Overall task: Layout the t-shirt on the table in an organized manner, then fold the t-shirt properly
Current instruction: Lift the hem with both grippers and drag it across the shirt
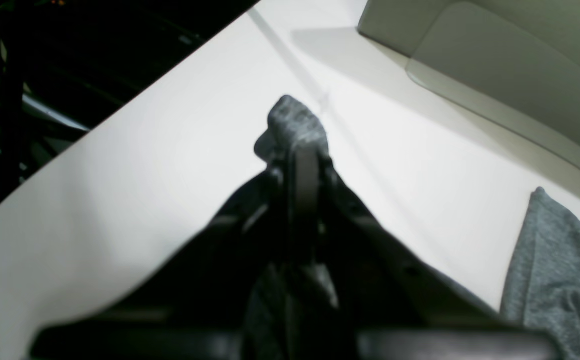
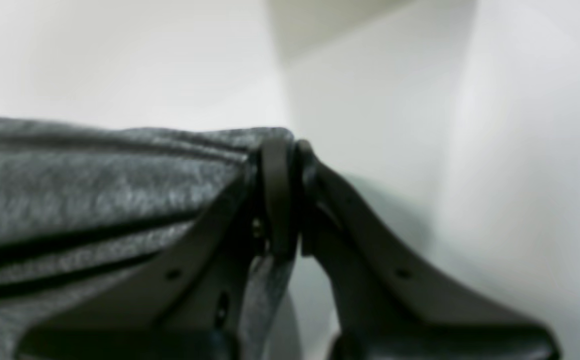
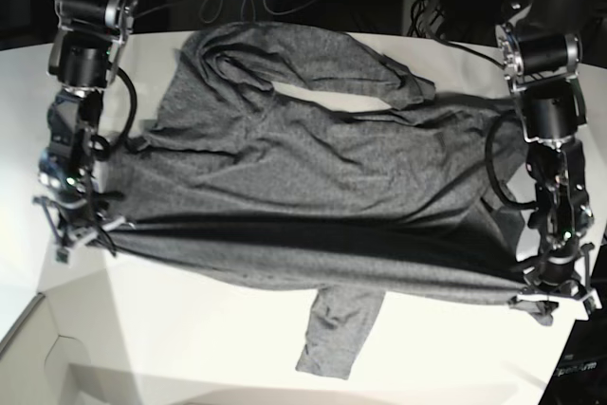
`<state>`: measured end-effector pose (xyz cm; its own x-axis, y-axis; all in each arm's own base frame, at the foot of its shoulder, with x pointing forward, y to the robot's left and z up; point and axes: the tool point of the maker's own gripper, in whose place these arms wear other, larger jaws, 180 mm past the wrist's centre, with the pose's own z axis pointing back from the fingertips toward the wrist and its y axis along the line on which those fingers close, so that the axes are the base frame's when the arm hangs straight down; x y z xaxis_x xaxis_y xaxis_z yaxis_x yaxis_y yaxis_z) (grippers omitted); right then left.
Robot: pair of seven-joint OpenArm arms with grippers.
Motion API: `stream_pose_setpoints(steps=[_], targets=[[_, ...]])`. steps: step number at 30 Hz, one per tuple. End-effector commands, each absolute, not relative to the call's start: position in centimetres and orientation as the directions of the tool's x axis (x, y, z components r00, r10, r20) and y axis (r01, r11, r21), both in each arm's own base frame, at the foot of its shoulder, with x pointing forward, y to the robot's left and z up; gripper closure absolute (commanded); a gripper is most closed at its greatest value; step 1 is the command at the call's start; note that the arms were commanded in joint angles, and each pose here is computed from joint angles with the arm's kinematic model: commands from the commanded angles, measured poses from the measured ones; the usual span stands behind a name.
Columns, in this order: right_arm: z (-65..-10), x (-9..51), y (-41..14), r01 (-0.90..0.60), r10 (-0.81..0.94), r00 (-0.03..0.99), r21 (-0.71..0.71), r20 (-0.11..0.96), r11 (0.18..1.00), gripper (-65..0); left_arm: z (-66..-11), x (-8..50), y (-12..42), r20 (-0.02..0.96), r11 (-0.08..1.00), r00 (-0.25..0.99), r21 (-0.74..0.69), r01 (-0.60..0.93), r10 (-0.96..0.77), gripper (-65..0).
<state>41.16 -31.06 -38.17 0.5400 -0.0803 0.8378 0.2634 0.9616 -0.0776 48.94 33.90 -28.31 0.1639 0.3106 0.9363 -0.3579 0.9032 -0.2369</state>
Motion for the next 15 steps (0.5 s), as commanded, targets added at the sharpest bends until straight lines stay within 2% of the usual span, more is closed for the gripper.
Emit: stream_pose_setpoints(steps=[1, 8, 15], targets=[[-35.6, 41.9, -33.4, 0.308, -0.067, 0.481, -0.097, 0.874, 0.946, 0.0, -24.1, 50.0, 35.3, 0.96, 0.904, 0.061, -0.236, -0.355, 0.274, -0.2], [-33.8, 41.1, -35.8, 0.38, -0.105, 0.425, -0.072, 0.899, 0.922, 0.0, -21.7, 50.5, 36.0, 0.967, 0.907, 0.016, -0.233, -0.351, 0.255, -0.2], [-32.7, 40.7, -34.2, 0.363, -0.086, 0.39, -0.068, 0.917, 0.929, 0.0, -21.1, 50.6, 35.4, 0.967, 0.911, 0.004, -0.238, -0.338, 0.254, -0.2]])
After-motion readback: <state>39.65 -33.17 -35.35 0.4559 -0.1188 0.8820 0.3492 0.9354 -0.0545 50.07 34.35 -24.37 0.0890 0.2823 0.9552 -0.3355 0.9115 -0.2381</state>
